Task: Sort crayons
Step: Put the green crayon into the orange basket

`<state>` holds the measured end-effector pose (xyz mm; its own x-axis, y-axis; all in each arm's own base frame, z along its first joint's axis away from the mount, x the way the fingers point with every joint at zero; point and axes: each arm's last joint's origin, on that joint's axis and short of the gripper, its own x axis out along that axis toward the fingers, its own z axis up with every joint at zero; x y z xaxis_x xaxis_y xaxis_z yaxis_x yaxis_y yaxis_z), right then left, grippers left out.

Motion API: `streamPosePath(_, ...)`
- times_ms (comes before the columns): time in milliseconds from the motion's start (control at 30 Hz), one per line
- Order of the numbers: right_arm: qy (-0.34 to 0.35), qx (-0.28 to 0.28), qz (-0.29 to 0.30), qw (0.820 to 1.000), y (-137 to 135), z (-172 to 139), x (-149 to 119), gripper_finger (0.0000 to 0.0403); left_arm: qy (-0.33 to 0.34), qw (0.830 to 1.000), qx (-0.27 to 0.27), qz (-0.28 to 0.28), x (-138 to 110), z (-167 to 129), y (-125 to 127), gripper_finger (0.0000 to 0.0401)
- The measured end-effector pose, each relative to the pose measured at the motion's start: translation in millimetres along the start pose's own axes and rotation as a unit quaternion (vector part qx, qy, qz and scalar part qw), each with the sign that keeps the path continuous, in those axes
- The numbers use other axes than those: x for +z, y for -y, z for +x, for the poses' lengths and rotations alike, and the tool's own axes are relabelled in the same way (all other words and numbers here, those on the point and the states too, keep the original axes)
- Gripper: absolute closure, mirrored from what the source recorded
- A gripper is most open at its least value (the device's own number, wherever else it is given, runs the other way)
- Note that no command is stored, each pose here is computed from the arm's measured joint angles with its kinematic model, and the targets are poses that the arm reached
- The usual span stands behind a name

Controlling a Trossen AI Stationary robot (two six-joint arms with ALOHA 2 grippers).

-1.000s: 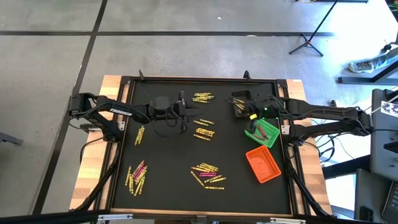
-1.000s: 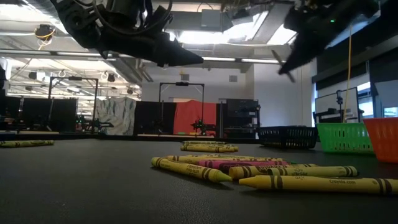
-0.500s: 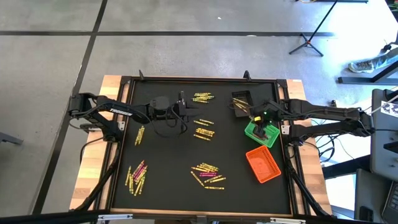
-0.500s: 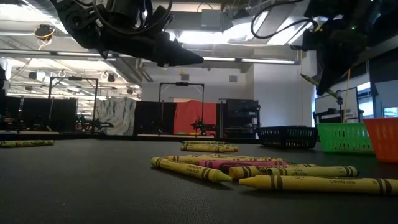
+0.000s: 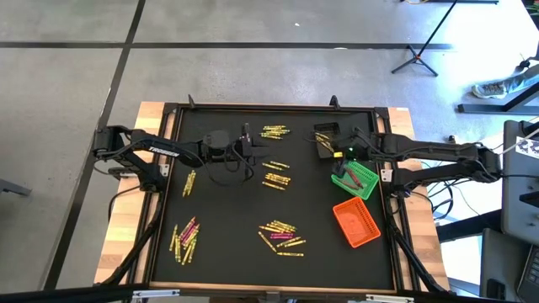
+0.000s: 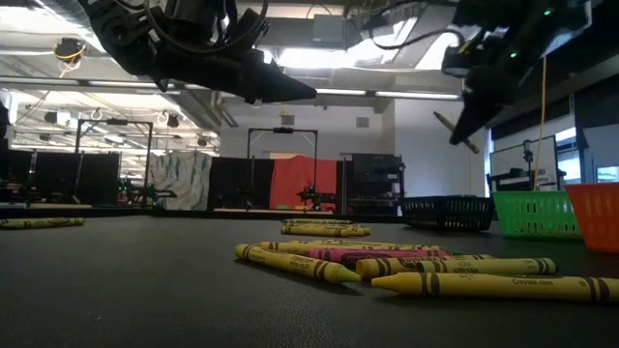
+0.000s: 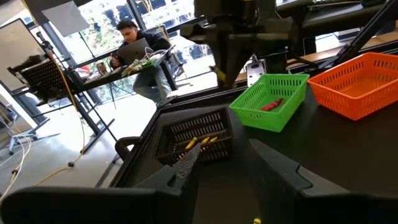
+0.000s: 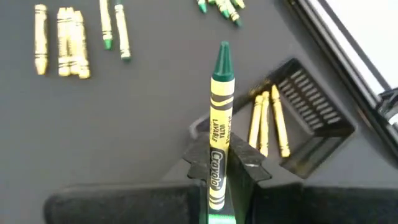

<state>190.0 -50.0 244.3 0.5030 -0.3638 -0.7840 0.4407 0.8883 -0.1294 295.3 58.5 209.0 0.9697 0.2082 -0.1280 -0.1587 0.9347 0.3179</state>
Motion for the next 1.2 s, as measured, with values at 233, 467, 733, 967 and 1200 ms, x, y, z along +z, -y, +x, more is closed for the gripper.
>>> streamPosePath(233,-0.029,-0.038,0.015,0.999,27.8,20.6,3.5,0.038,0.0,1.0,0.0,0.0,0.0,0.0,0.1,0.0284)
streamPosePath(467,-0.035,-0.044,0.021,0.998,47.7,23.8,2.7,0.0378,-0.011,0.999,0.029,0.027,-0.6,0.0,-1.5,0.0284)
streamPosePath(733,-0.025,-0.069,0.028,0.997,60.9,24.5,4.0,0.0378,-0.041,0.988,0.112,0.101,-3.1,-0.8,-14.7,0.0284)
streamPosePath(967,0.017,-0.099,0.069,0.993,79.9,29.8,7.6,0.0377,-0.055,0.984,0.136,0.1,-15.8,-4.0,-49.9,0.0284)
streamPosePath(1200,0.003,-0.032,0.082,0.996,96.1,52.4,5.2,0.0377,-0.054,0.993,0.097,0.039,-30.5,-10.2,-77.3,0.0284)
